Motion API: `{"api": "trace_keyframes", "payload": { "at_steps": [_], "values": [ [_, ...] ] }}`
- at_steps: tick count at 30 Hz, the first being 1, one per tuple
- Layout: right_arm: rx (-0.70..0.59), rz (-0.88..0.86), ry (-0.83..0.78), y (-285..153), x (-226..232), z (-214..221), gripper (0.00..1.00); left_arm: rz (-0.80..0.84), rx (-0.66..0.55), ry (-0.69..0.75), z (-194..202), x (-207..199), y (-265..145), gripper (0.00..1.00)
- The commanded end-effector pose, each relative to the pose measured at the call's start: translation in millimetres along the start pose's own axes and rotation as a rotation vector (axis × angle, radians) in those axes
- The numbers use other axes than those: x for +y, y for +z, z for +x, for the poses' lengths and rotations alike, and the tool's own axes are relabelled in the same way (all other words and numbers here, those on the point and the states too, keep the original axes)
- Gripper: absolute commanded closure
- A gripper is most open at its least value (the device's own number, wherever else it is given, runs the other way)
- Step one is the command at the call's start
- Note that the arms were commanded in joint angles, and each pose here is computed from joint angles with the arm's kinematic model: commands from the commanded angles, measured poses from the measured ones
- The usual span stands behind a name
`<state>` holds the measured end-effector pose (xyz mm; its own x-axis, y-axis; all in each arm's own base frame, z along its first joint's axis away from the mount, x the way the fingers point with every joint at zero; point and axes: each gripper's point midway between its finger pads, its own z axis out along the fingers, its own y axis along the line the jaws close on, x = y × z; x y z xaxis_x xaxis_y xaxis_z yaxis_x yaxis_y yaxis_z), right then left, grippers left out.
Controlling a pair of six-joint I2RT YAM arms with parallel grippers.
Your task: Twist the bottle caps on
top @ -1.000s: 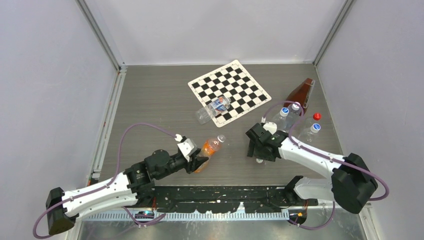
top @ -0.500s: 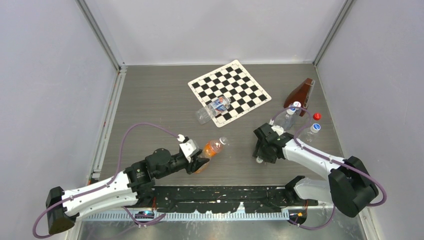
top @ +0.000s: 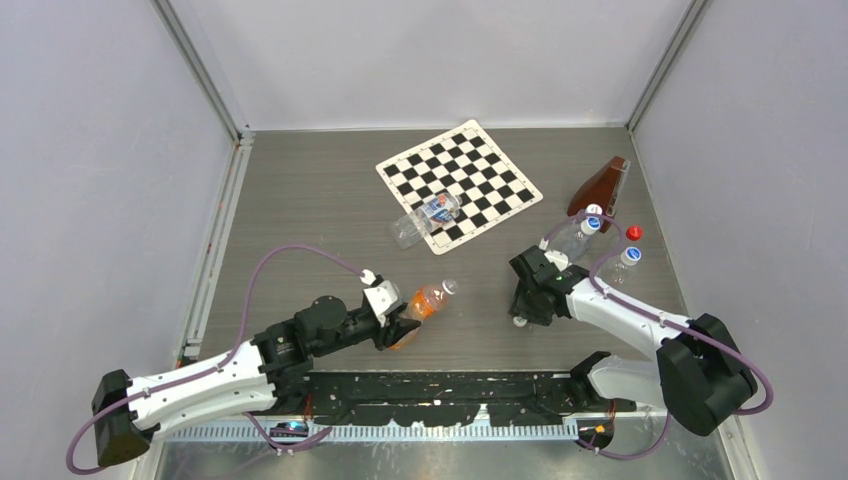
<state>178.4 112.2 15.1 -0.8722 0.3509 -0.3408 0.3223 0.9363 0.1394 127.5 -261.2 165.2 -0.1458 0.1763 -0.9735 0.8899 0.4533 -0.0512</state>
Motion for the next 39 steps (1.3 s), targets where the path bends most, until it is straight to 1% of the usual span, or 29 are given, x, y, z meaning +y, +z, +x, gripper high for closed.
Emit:
{"api": "trace_keyframes", "payload": {
  "at_steps": [1, 5, 9, 10, 12, 16, 18, 19, 20, 23, 24, 25, 26, 27, 28, 29, 30, 32, 36, 39],
  "values": [
    [0.068, 0.035, -0.031, 3, -8, 17, 0.56, 0.017, -0.095, 0.004, -36, -4, 0, 1.00],
    [0.086, 0.027, -0.056, 3, -3, 22, 0.61, 0.018, -0.093, 0.001, -35, -4, 0, 1.00],
    [0.085, 0.007, -0.070, -2, 5, 22, 0.73, 0.007, -0.090, 0.003, -35, -2, -1, 1.00],
    [0.081, -0.004, -0.077, -5, 7, 20, 0.78, -0.017, -0.089, 0.003, -35, 2, -1, 1.00],
    [0.067, -0.036, -0.097, -14, 15, 14, 0.85, -0.047, -0.067, 0.021, -32, 8, -1, 1.00],
    [0.056, -0.121, -0.170, -42, 34, 1, 0.93, -0.081, -0.042, 0.076, -33, 16, -2, 1.00],
    [0.044, -0.207, -0.220, -61, 52, -7, 0.95, -0.092, -0.047, 0.089, -35, 18, -2, 1.00],
    [0.015, -0.254, -0.231, -74, 63, -17, 0.95, -0.096, -0.048, 0.103, -35, 19, -3, 1.00],
    [0.018, -0.296, -0.265, -83, 69, -17, 0.98, -0.100, -0.054, 0.120, -36, 21, -4, 1.00],
    [-0.023, -0.443, -0.357, -119, 95, -30, 0.99, -0.107, -0.072, 0.137, -38, 23, -5, 1.00],
    [-0.003, -0.503, -0.383, -129, 103, -27, 0.99, -0.108, -0.072, 0.145, -37, 23, -5, 1.00],
    [-0.019, -0.551, -0.418, -141, 111, -32, 0.99, -0.105, -0.071, 0.155, -37, 23, -5, 1.00],
    [0.006, -0.611, -0.438, -151, 118, -29, 0.99, -0.092, -0.072, 0.167, -37, 22, -4, 1.00],
    [-0.006, -0.654, -0.474, -161, 125, -33, 0.99, -0.079, -0.077, 0.179, -38, 20, -4, 1.00],
    [0.017, -0.715, -0.491, -171, 131, -31, 0.99, -0.065, -0.082, 0.187, -39, 19, -3, 1.00],
    [-0.001, -0.753, -0.521, -180, 136, -35, 0.99, -0.051, -0.092, 0.191, -42, 18, -3, 1.00],
    [0.010, -0.807, -0.538, -189, 140, -34, 0.99, -0.031, -0.099, 0.197, -44, 16, -3, 1.00],
    [-0.023, -0.894, -0.583, -209, 150, -41, 0.99, 0.011, -0.118, 0.197, -48, 14, -2, 1.00],
    [-0.050, -0.997, -0.648, -233, 160, -45, 0.99, 0.055, -0.151, 0.167, -56, 19, 0, 1.00],
    [-0.053, -1.041, -0.683, -240, 163, -44, 0.99, 0.087, -0.160, 0.168, -60, 16, 3, 1.00]
  ]
}}
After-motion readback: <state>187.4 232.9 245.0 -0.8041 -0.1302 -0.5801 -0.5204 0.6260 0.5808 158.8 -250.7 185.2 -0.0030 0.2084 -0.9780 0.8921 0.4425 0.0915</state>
